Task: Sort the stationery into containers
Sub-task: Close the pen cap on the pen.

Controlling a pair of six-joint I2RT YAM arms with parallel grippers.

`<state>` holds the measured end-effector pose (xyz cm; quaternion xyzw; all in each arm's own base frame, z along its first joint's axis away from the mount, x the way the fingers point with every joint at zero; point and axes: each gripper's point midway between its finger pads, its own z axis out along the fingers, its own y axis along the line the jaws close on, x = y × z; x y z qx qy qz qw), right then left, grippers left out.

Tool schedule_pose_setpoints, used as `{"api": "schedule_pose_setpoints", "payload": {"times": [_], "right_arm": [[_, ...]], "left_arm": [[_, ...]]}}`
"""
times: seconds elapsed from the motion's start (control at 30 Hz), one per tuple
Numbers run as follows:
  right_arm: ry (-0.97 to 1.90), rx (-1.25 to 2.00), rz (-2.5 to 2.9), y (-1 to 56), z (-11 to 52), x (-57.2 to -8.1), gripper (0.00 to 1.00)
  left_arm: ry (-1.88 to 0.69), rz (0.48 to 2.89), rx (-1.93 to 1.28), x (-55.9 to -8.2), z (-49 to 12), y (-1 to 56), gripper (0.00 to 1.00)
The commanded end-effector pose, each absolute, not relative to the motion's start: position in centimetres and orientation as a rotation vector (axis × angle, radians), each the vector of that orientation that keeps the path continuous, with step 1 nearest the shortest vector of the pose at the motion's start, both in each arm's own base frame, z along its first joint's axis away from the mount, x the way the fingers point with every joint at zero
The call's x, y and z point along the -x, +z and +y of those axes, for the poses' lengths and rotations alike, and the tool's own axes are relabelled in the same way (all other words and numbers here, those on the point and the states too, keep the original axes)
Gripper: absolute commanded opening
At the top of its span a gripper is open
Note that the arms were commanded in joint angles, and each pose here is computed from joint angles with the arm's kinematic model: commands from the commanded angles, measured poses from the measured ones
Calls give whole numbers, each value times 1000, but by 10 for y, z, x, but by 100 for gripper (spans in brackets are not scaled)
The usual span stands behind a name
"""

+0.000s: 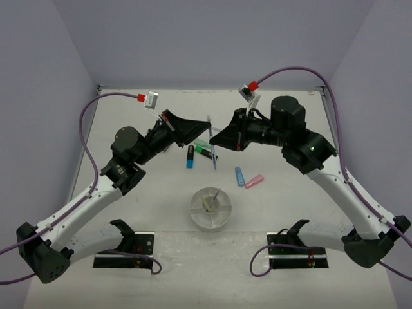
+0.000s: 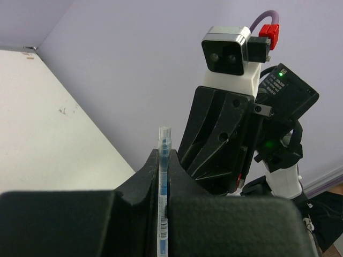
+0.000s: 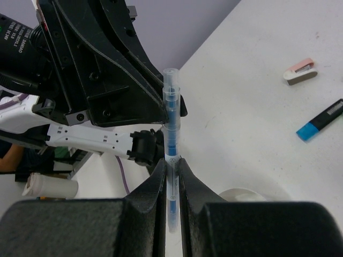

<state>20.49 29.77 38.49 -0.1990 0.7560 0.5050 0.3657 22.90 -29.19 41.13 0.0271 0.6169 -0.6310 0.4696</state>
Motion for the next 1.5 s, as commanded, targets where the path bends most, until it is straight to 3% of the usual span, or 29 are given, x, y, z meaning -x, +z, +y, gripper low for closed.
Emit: {"api": "schedule_pose_setpoints", "payload": {"times": [0.0,0.1,0.2,0.27,0.43,0.53,0.67,0.77,1.03,1.1,1.2,1.23,1.27,1.33,1.37,1.4,1.47], "right_arm": [[1226,469,1703,426,294,-232,0],[1207,491,1704,422,295,-233,0],[1207,531,1700,419,297,-232,0],[1220,569,1703,417,299,-228,0],[1237,607,1716,412,301,-222,0],[1235,624,1714,411,300,-219,0],[1247,652,1712,408,300,-215,1],[1307,707,1729,401,307,-207,16],[1426,757,1691,411,317,-194,28],[1436,766,1684,415,317,-192,24],[1427,758,1681,417,317,-194,1],[1425,759,1675,418,317,-194,0],[1419,756,1676,418,316,-194,0],[1408,754,1676,417,315,-194,0],[1397,760,1680,414,314,-194,0],[1392,765,1684,412,313,-194,0],[1389,775,1686,410,312,-192,0]], "left_arm": [[-1581,1556,-187,-211,-302,409,0],[-1557,1561,-208,-212,-302,409,3],[-1545,1573,-223,-214,-305,408,22],[-1544,1566,-223,-216,-306,413,29],[-1529,1557,-229,-221,-309,424,19],[-1521,1531,-241,-222,-309,433,0],[-1534,1486,-289,-217,-310,442,0],[-1549,1415,-348,-208,-309,455,0],[-1545,1307,-387,-202,-304,481,0],[-1544,1305,-382,-202,-304,482,0],[-1536,1314,-381,-204,-305,481,0],[-1528,1320,-377,-206,-305,480,6],[-1516,1323,-380,-207,-304,479,22],[-1492,1330,-367,-209,-302,481,43],[-1467,1330,-360,-211,-299,483,68],[-1435,1347,-349,-215,-297,482,82],[-1384,1361,-339,-219,-293,485,90]]}}
